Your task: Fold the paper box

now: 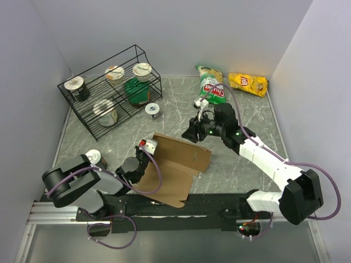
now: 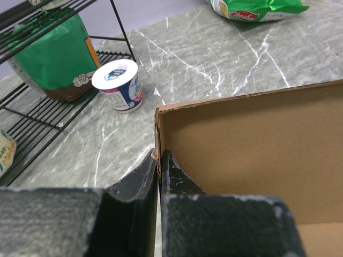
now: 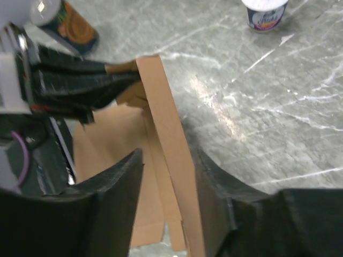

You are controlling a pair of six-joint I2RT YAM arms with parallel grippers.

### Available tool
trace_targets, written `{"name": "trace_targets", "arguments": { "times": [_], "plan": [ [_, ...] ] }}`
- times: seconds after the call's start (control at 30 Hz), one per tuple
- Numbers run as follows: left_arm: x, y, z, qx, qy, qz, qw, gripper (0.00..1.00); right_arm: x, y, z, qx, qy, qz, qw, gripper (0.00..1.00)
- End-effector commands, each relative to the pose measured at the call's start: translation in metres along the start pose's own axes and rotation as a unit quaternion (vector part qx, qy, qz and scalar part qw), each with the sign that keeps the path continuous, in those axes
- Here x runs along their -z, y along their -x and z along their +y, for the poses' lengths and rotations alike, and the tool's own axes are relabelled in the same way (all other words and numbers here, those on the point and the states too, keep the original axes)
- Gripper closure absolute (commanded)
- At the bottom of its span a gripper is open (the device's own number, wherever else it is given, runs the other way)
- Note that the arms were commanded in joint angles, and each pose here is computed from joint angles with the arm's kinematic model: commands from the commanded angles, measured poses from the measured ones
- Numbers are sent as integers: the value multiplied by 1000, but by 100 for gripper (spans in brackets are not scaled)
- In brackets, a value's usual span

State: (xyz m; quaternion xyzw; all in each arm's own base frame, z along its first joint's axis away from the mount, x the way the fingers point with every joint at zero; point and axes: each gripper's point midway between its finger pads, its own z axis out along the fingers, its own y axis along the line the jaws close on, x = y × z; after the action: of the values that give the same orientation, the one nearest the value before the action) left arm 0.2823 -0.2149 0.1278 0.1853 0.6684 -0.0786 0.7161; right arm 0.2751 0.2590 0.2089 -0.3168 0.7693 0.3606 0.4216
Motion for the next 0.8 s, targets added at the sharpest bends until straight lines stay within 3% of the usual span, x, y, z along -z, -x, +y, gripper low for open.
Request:
{"name": "trace_targets", "arguments": {
  "times": [0.0, 0.17, 0.63, 0.77],
  "plan": [
    [-6, 53, 0, 60, -1, -103, 993, 99, 0, -1, -6, 62, -31, -11, 998, 55],
    [-5, 51, -1, 62, -4, -100, 993, 99, -10, -16, -18, 56, -86, 5, 995, 64],
    [-5, 49, 3, 73, 6, -92, 993, 99, -32, -54, -17, 63, -119, 59, 989, 69],
    [-5, 50, 2, 76, 6, -90, 993, 93, -34, -60, -18, 68, -128, 66, 987, 69]
  ]
}}
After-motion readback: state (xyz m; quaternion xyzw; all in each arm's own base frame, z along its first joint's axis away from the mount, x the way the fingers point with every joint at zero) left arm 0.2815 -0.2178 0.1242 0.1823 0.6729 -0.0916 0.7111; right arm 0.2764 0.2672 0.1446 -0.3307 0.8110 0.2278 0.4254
